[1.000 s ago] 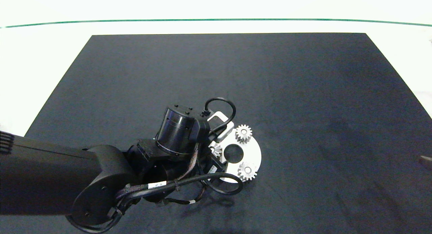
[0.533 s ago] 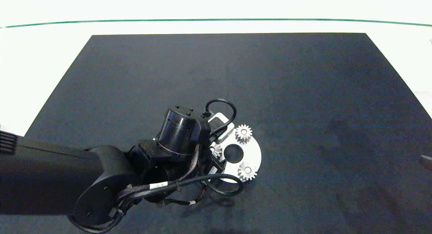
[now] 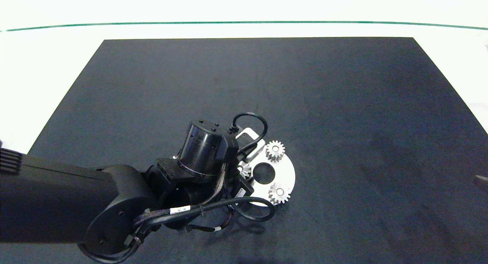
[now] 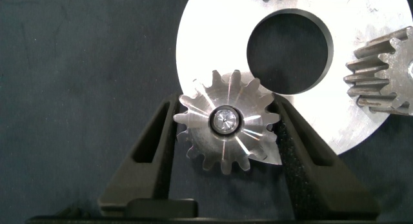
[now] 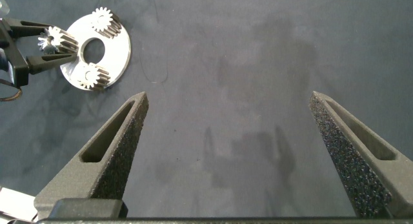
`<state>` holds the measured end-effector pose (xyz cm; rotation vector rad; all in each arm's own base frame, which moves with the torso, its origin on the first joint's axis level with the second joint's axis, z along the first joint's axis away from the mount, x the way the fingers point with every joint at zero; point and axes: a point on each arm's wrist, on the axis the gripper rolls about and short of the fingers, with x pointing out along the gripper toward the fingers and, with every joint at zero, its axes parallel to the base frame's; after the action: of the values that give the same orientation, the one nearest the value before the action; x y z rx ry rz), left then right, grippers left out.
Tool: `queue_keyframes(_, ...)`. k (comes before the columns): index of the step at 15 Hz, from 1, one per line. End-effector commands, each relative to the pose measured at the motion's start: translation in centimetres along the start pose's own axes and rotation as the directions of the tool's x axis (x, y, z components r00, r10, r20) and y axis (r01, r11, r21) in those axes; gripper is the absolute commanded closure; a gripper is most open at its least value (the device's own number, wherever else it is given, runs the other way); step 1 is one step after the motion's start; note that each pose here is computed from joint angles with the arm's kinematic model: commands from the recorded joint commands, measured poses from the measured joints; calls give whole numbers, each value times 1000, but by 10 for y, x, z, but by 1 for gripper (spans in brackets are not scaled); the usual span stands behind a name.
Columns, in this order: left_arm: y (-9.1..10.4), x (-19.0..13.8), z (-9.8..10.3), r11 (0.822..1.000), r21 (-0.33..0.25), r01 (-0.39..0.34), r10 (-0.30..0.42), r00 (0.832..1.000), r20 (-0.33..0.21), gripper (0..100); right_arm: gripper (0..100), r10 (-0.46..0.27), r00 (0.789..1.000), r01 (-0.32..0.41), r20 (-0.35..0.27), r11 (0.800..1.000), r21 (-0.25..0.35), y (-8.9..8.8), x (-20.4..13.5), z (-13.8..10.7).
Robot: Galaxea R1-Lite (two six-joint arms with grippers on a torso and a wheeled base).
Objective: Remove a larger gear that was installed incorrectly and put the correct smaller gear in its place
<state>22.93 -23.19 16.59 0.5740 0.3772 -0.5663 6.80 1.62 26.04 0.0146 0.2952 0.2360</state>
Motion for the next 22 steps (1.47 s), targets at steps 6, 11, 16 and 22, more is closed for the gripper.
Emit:
queue_keyframes(6, -2, 5, -4, 1000, 6, 3, -3, 1000, -20, 64, 0, 4, 1000, -4, -3, 1000, 0, 0, 0, 0)
queue_keyframes(11, -4, 3, -3, 1000, 6, 8, -8, 1000, -17, 74, 0, 4, 1000, -4, -3, 1000, 1, 0, 0, 0)
queue_keyframes(16, 0, -8, 4, 1000, -6, 2, -2, 1000, 19, 75, 0, 5, 1000, -5, -4, 1000, 1, 0, 0, -1)
queue_keyframes(22, 9, -24, 15, 1000, -28, -15, 16, 997, 72, 75, 0, 5, 1000, -5, -7, 1000, 15, 0, 1, -1)
